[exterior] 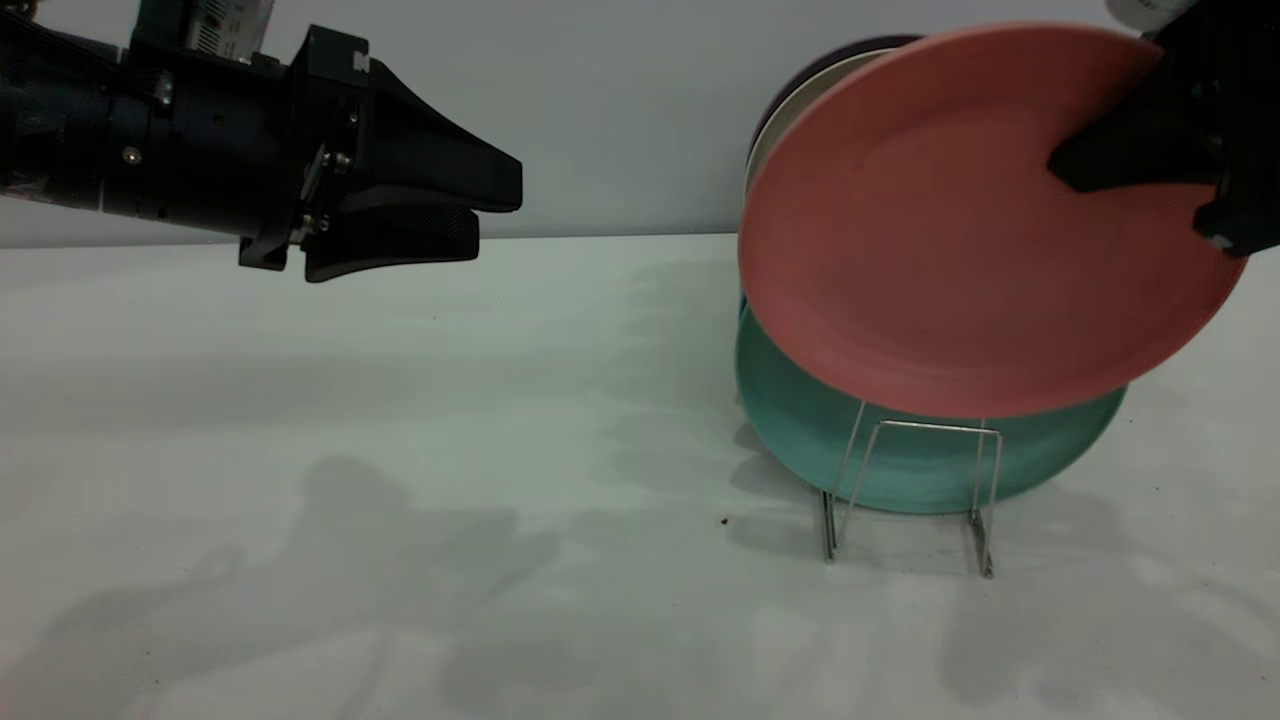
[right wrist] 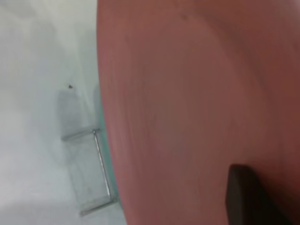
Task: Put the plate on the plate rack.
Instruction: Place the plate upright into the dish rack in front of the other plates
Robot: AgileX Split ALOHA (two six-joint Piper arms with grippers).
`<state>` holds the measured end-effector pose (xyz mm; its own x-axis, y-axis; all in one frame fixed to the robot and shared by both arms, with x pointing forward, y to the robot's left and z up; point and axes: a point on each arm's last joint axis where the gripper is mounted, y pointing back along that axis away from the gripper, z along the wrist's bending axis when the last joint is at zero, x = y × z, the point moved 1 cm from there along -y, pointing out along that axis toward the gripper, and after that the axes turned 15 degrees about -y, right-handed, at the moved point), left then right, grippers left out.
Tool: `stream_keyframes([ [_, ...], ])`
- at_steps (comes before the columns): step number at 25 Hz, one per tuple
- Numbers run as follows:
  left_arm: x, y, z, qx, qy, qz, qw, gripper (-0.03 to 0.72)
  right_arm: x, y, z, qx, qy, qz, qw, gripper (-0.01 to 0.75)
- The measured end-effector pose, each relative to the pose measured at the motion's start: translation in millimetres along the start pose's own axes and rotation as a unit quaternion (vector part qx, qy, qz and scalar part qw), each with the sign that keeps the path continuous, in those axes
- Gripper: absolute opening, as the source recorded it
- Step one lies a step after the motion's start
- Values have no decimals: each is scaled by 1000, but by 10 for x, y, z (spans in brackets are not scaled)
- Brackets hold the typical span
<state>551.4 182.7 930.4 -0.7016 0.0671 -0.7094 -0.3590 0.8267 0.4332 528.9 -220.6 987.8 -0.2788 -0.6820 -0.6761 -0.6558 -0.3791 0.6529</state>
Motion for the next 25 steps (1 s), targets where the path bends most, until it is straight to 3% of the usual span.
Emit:
stream_keyframes([
  [25, -3, 0, 0, 0, -1, -1, 1000, 520, 192, -459, 26, -50, -23, 46, 997, 129],
])
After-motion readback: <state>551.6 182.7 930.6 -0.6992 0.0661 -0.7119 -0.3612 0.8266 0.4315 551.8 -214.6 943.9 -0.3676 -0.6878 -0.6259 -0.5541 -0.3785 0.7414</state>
